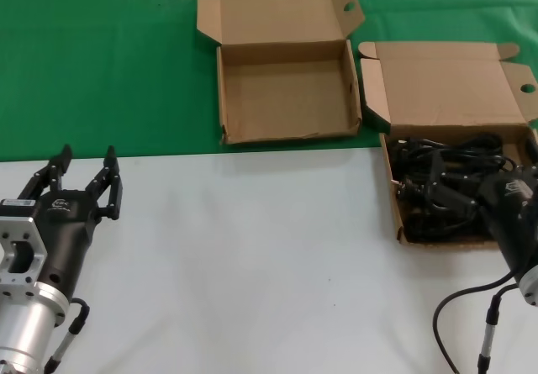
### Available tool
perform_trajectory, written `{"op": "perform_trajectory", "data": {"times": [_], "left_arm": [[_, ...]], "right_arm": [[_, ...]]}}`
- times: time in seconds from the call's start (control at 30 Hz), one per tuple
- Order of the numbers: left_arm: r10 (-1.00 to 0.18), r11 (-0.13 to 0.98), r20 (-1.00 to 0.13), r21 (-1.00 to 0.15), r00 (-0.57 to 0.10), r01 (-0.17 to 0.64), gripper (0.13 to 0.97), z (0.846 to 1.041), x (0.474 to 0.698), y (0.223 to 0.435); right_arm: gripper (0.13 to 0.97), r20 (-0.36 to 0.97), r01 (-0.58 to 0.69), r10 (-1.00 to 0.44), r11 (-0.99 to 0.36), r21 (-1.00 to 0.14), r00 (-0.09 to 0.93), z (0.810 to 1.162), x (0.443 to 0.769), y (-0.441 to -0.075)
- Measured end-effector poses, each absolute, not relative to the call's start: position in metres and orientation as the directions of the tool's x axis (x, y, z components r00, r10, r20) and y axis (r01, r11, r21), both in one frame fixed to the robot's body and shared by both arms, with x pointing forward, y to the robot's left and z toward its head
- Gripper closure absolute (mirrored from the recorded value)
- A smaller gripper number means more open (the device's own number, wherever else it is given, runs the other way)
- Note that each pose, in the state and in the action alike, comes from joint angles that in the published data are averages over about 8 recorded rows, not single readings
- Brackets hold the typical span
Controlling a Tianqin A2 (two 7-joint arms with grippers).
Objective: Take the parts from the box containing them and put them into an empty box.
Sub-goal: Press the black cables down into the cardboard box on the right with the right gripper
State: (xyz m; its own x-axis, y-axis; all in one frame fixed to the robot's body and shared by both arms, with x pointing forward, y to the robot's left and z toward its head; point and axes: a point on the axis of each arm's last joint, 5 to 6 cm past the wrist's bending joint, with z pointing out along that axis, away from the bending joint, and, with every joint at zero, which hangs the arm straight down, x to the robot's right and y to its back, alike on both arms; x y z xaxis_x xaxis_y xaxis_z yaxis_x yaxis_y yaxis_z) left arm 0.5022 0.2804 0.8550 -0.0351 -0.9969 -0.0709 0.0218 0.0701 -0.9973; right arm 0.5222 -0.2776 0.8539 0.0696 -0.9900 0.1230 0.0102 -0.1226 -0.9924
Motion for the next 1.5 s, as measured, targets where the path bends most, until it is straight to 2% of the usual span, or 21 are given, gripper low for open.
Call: {"op": "perform_trajectory", "data": {"times": [0.07, 0.2, 0.4, 0.67, 0.77, 1.1, 1.3, 1.5], "left_arm": [[-0.997, 0.070, -0.071, -0.997, -0.035, 0.022, 0.671, 0.855, 0.502, 0.280], [-0.997, 0.070, -0.071, -0.997, -0.035, 0.022, 0.671, 0.855, 0.502, 0.280], [-0.997, 0.070, -0.070, -0.997, -0.035, 0.022, 0.793, 0.855, 0.502, 0.280], [-0.997, 0.070, -0.071, -0.997, -0.035, 0.022, 0.893, 0.855, 0.502, 0.280], [-0.997, 0.070, -0.071, -0.997, -0.035, 0.022, 0.929, 0.855, 0.502, 0.280], [-0.997, 0.070, -0.071, -0.997, -0.035, 0.022, 0.957, 0.855, 0.502, 0.280], [-0.997, 0.070, -0.071, -0.997, -0.035, 0.022, 0.958, 0.855, 0.502, 0.280], [-0.997, 0.070, -0.071, -0.997, -0.035, 0.022, 0.958, 0.855, 0.502, 0.280]], "right_arm": [[0.130, 0.134, 0.008, -0.988, -0.133, -0.991, 0.080, 0.854, 0.522, -0.277], [0.130, 0.161, 0.005, -0.981, -0.161, -0.987, 0.108, 0.855, 0.522, -0.278], [0.130, 0.225, 0.011, -0.960, -0.226, -0.974, 0.165, 0.862, 0.522, -0.290], [0.130, 0.390, 0.048, -0.863, -0.397, -0.917, 0.320, 0.884, 0.529, -0.323], [0.130, 0.464, 0.071, -0.797, -0.476, -0.876, 0.386, 0.896, 0.535, -0.339], [0.130, 0.677, 0.192, -0.495, -0.712, -0.676, 0.545, 0.951, 0.570, -0.385], [0.130, 0.748, 0.283, -0.280, -0.801, -0.528, 0.602, 0.975, 0.593, -0.400], [0.130, 0.764, 0.368, -0.056, -0.851, -0.373, 0.643, 0.985, 0.610, -0.413]]}}
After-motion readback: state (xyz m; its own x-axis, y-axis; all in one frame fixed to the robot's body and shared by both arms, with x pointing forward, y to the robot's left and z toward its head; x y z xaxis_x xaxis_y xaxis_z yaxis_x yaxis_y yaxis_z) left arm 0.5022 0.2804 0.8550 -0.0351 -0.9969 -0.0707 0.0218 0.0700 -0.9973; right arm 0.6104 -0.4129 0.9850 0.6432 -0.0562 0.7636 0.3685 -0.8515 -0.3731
